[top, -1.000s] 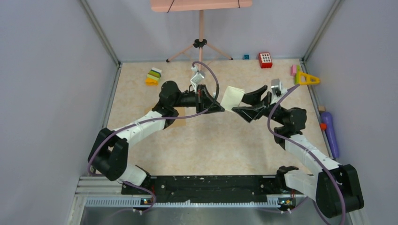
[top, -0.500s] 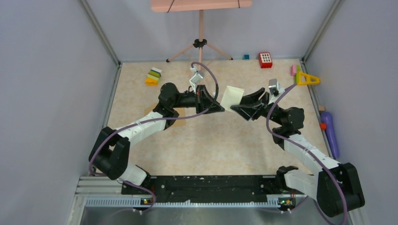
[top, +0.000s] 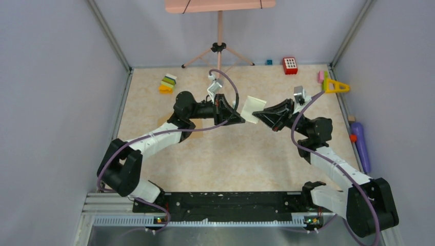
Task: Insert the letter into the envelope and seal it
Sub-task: Fold the letter, then place the letter in the envelope.
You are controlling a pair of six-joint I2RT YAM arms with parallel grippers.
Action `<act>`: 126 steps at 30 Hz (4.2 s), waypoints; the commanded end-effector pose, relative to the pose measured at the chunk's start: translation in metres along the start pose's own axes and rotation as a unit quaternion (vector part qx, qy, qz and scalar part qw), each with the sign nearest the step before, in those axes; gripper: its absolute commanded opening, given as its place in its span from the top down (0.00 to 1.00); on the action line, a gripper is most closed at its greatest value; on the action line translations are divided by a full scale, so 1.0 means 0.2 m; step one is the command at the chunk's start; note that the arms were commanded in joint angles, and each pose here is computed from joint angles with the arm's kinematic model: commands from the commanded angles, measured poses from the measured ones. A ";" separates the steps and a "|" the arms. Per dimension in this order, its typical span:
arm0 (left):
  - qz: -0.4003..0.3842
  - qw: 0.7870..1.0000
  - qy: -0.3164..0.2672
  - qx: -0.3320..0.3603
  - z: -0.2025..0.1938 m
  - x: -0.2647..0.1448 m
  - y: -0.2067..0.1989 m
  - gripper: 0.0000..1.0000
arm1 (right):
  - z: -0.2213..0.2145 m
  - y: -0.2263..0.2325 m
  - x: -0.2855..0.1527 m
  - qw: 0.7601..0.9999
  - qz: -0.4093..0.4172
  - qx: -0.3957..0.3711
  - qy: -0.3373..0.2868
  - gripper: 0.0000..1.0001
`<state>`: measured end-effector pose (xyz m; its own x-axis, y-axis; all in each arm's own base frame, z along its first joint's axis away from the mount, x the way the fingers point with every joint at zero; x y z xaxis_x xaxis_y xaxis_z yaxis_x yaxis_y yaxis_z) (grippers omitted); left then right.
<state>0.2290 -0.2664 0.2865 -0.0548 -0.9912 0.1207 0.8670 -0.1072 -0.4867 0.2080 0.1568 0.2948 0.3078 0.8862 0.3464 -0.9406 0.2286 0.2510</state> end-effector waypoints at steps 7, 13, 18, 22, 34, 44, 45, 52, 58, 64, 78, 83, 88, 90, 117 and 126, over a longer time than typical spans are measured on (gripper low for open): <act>0.057 0.996 0.018 0.060 0.12 -0.09 0.02 0.08 | 0.08 0.03 0.01 0.998 0.005 -0.055 -0.011 1.00; 0.303 0.943 0.026 0.136 0.26 -0.42 0.16 0.01 | 0.12 0.00 -0.02 0.997 -0.023 -0.074 -0.006 1.00; 0.494 0.856 0.060 0.137 0.23 -0.75 0.29 0.01 | 0.10 0.00 -0.03 0.996 -0.021 -0.081 0.005 1.00; 0.591 0.799 0.079 0.074 0.15 -0.99 0.37 0.02 | 0.10 0.00 -0.03 0.996 -0.016 -0.085 0.011 1.00; 0.605 0.764 0.159 -0.159 -0.23 -1.20 0.72 0.02 | 0.06 -0.02 -0.03 0.995 -0.008 -0.089 0.034 1.00; 0.595 0.764 0.174 -0.179 -0.31 -1.21 0.82 0.02 | 0.04 -0.03 -0.04 0.995 -0.006 -0.088 0.045 1.00; 0.590 0.767 0.177 -0.178 -0.32 -1.21 0.82 0.02 | 0.04 -0.04 -0.04 0.995 -0.007 -0.088 0.046 1.00; 0.582 0.769 0.192 -0.181 -0.35 -1.20 0.89 0.02 | 0.03 -0.05 -0.04 0.995 -0.009 -0.087 0.048 1.00; 0.583 0.772 0.189 -0.165 -0.31 -1.18 0.93 0.02 | 0.03 -0.04 -0.04 0.995 -0.007 -0.087 0.050 1.00; 0.555 0.788 0.230 -0.134 -0.35 -1.10 0.95 0.02 | 0.02 -0.04 -0.04 0.995 -0.006 -0.087 0.051 1.00; 0.398 0.838 0.364 -0.082 -0.51 -0.85 0.82 0.07 | 0.02 -0.04 -0.04 0.995 -0.005 -0.086 0.052 1.00; 0.324 0.858 0.395 -0.051 -0.55 -0.77 0.73 0.07 | 0.03 -0.04 -0.04 0.995 -0.005 -0.088 0.052 1.00; 0.271 0.863 0.426 -0.023 -0.59 -0.68 0.65 0.08 | 0.03 -0.04 -0.04 0.995 -0.004 -0.088 0.052 1.00; 0.254 0.863 0.437 -0.018 -0.61 -0.65 0.63 0.08 | 0.03 -0.03 -0.04 0.995 -0.003 -0.087 0.052 1.00; 0.236 0.881 0.374 0.170 -0.24 -0.23 0.48 0.02 | 0.17 -0.02 -0.09 0.995 -0.017 -0.094 0.033 1.00; 0.397 0.860 0.316 0.058 -0.19 -0.69 0.27 0.02 | 0.23 0.00 -0.07 0.994 -0.006 -0.098 0.038 1.00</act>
<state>0.2813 -0.1657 0.2347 0.3539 -0.6963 -0.6244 0.8880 0.4598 -0.0094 0.2142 0.1258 0.3106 0.3485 0.9045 0.2460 -0.9367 0.3263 0.1272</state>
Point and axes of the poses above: each gripper's point midway between its finger pads, its own x axis out along the fingers, its own y axis along the line the jaws close on, z = x × y, the point moved 8 cm from there along -x, back along the fingers, and after that the axes turned 2 degrees about x, right-handed, at the moved point
